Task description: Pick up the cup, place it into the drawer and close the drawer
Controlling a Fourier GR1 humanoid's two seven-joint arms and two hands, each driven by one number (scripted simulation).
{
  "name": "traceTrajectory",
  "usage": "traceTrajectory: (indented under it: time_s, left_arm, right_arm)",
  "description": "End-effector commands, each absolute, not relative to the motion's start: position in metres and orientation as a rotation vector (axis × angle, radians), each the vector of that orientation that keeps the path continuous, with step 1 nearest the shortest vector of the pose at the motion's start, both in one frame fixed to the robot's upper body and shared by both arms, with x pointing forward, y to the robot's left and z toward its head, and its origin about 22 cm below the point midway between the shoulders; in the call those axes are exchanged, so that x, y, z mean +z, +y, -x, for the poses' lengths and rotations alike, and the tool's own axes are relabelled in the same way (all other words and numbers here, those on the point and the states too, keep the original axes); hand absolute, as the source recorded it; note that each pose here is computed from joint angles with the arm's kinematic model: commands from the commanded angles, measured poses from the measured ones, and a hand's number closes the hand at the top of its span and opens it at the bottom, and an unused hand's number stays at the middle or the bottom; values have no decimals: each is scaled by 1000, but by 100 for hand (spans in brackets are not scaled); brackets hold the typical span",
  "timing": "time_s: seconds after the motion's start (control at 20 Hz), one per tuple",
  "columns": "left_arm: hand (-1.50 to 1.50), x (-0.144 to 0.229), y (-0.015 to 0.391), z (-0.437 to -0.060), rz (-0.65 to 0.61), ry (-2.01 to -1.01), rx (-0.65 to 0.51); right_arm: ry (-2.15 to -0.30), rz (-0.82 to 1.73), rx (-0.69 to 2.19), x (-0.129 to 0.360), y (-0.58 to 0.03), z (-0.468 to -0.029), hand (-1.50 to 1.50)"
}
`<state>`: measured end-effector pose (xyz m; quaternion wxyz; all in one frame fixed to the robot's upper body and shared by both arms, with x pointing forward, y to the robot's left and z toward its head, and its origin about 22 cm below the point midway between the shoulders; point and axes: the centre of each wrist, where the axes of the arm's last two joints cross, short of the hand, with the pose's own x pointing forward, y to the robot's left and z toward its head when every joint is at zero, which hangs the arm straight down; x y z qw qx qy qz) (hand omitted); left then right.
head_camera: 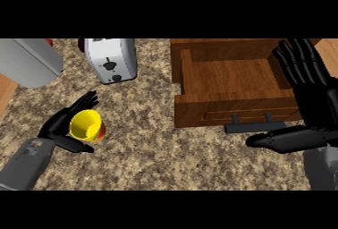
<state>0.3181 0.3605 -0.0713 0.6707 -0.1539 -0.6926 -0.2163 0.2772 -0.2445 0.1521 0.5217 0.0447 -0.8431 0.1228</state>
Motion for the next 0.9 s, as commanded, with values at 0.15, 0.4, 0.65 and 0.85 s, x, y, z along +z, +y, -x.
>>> traceTrajectory:
  time_s: [0.15, 0.4, 0.65, 0.85]
  left_arm:
    - [-150, -88, 338, -317, 573, -1594, -457]
    - [-150, -97, 324, -313, 616, -1593, -468]
    - [-150, -98, 328, -312, 747, -1537, -400]
    - [150, -88, 316, -324, 772, -1644, -419]
  right_arm:
    - [-2012, -102, 296, 152, -256, -283, -150]
    - [-2017, -126, 293, 150, -253, -278, -150]
    - [-2004, -105, 287, 148, -254, -278, -150]
    - [-2005, -97, 299, 153, -249, -281, -150]
